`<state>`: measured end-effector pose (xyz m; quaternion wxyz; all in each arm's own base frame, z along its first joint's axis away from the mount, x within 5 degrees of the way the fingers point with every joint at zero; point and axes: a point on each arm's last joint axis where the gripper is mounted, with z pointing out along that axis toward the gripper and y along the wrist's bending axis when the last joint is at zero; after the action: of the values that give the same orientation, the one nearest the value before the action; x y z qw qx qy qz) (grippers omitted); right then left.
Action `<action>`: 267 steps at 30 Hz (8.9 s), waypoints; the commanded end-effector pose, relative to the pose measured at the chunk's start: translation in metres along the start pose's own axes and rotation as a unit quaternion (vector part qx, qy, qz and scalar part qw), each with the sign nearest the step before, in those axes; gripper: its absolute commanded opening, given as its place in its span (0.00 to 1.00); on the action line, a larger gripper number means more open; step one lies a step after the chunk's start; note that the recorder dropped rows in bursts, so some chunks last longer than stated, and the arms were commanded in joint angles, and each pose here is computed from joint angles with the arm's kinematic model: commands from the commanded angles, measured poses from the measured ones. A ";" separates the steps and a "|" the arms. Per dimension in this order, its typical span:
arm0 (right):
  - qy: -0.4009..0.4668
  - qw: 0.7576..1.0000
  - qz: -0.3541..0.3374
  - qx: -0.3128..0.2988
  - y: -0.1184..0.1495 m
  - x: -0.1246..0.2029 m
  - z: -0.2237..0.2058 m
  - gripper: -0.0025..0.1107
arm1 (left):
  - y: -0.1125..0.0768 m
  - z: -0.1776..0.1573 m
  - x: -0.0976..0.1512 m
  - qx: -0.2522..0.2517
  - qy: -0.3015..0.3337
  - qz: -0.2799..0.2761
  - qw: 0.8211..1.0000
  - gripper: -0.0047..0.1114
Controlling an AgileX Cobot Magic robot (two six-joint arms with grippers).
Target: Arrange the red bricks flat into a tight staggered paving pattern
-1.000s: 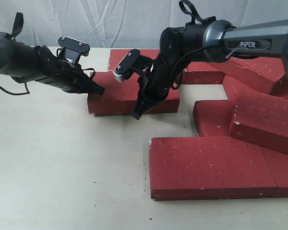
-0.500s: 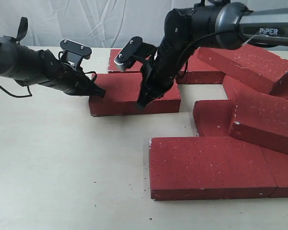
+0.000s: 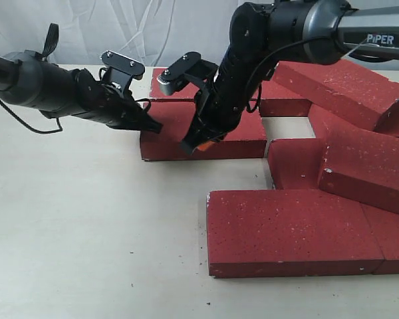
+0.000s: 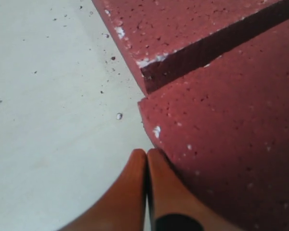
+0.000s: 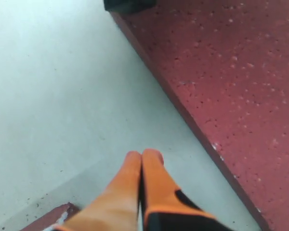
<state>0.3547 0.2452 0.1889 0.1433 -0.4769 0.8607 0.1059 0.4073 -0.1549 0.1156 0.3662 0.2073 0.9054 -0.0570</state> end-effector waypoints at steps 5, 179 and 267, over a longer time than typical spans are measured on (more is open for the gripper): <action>0.019 1.000 0.005 -0.008 -0.003 0.006 0.014 0.01 | 0.000 0.003 0.001 0.004 0.009 0.013 1.000 0.04; -0.019 0.973 -0.012 0.229 -0.023 0.071 -0.060 0.01 | -0.121 0.042 -0.021 0.133 0.042 0.112 0.984 0.04; 0.088 0.742 0.642 0.171 -0.149 0.397 -0.126 0.01 | -0.255 -0.042 -0.055 0.295 -0.058 0.247 0.921 0.04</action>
<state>0.2633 -0.1863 0.1598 0.0373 0.2120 0.9763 -0.0199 0.3136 -0.3832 0.1716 0.3344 0.5200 0.7503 -0.2342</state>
